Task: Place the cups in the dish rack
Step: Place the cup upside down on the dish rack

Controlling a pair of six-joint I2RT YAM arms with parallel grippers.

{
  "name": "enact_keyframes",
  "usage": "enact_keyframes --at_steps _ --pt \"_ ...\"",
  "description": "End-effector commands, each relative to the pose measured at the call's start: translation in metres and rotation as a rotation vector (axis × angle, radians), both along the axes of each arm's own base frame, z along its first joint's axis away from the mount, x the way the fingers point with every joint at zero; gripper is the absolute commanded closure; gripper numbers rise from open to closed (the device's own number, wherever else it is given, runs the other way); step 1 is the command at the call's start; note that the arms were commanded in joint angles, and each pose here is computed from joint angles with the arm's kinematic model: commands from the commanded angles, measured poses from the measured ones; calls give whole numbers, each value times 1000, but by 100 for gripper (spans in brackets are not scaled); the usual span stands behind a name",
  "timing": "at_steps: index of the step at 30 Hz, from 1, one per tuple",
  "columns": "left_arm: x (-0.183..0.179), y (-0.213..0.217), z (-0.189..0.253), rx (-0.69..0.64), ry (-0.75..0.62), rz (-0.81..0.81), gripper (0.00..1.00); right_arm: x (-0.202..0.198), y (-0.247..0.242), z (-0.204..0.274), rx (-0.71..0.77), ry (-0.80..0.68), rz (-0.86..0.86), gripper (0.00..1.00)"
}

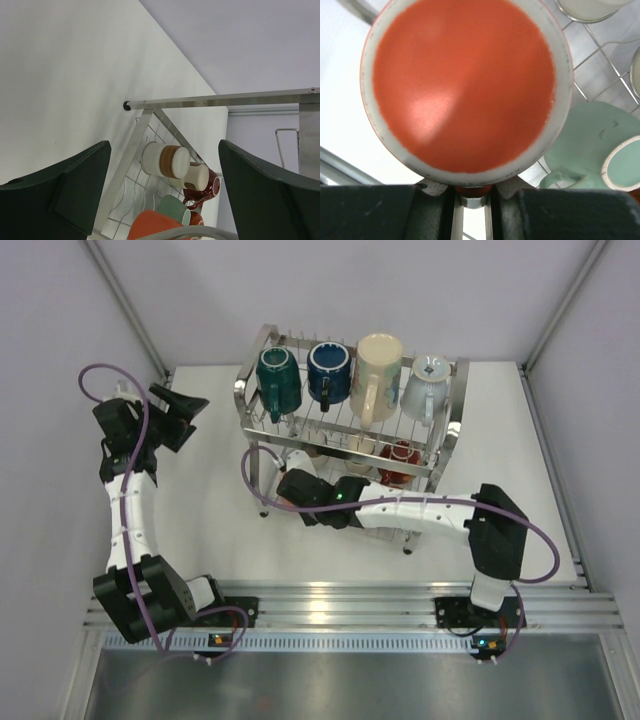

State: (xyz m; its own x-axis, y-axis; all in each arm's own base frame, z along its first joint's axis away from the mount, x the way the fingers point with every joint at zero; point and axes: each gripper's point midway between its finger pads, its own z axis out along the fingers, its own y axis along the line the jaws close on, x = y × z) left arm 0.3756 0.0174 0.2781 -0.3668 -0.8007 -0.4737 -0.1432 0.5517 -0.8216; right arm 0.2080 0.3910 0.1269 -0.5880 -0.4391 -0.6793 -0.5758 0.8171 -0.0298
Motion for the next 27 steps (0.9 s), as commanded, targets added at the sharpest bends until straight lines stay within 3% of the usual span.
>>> enact_keyframes --at_steps 1,15,20,24,27 --pt "-3 -2 19 23 -78 -17 6 29 14 24 116 -97 -93 100" --pt "-4 -4 22 18 -85 -19 6 48 5 -2 78 -104 -138 99" --pt "-4 -4 22 11 -83 -22 6 50 6 -7 66 -106 -117 87" --pt "-5 -4 24 6 -86 -19 6 52 3 -8 61 -116 -126 70" --pt "-5 -5 24 5 -85 -20 6 54 1 -8 48 -122 -127 65"
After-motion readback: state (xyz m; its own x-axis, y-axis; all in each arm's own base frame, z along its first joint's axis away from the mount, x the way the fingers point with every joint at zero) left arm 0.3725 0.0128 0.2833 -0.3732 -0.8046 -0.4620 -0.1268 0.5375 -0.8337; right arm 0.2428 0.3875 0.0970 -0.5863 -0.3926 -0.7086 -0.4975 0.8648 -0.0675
